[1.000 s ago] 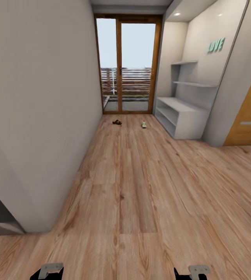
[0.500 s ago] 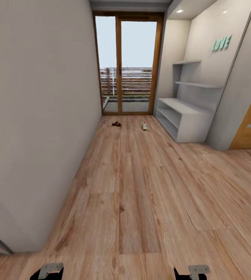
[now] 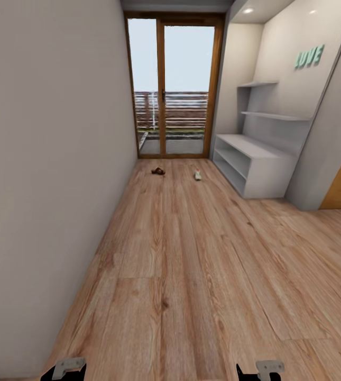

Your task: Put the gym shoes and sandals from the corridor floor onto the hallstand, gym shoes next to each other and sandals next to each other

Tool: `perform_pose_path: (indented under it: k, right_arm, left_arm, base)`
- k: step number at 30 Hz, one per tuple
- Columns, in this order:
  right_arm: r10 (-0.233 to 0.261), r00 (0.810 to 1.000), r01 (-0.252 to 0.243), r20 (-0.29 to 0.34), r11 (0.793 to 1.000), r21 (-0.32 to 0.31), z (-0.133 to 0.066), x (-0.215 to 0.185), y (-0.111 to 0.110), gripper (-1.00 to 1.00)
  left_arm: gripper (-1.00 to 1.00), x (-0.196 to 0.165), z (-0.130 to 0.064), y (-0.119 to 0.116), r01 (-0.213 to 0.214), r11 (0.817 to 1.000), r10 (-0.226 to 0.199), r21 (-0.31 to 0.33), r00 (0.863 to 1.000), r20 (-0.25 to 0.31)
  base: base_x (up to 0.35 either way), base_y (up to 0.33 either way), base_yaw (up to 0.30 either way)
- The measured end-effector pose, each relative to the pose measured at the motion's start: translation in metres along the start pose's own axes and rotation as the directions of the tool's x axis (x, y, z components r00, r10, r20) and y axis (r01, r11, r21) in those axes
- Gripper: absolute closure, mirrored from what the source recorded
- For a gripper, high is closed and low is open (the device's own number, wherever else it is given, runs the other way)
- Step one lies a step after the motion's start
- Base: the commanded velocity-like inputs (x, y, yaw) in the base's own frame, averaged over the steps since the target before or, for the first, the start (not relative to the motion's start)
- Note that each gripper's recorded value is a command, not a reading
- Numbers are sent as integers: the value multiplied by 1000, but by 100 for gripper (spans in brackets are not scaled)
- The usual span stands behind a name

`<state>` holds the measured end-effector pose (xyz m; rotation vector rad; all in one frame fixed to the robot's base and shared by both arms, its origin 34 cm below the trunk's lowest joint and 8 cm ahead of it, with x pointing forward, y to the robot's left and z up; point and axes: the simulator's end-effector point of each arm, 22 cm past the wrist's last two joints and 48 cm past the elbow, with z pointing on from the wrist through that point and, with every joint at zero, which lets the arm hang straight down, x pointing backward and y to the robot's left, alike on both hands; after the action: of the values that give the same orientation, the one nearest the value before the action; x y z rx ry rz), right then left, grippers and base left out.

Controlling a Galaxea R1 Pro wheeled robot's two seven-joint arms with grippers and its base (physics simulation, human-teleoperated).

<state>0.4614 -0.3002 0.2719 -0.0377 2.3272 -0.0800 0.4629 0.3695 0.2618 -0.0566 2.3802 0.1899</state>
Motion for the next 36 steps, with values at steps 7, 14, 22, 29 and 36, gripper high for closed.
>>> perform_pose_path:
  k: [7, 14, 22, 29, 36]
  right_arm:
    - [1, 1000, -1, 0, 1000, -1, 0, 0, 1, -100]
    - [0, 1000, 0, 0, 1000, 0, 0, 0, 0, -100]
    - [0, 1000, 0, 0, 1000, 0, 0, 0, 0, -100]
    - [0, 1000, 0, 0, 1000, 0, 0, 0, 0, -100]
    - [0, 1000, 0, 0, 1000, 0, 0, 0, 0, -100]
  left_arm:
    - [-100, 0, 0, 0, 1, 1000, -1, 0, 1000, 0]
    - [-100, 0, 0, 0, 1, 1000, -1, 0, 1000, 0]
    - [-100, 0, 0, 0, 1, 1000, -1, 0, 1000, 0]
    - [-100, 0, 0, 0, 1, 1000, -1, 0, 1000, 0]
    - [-100, 0, 0, 0, 0, 1000, 0, 0, 1000, 0]
  base:
    - [339, 0, 0]
    - [339, 0, 0]
    - [339, 0, 0]
    - [339, 0, 0]
    - [339, 0, 0]
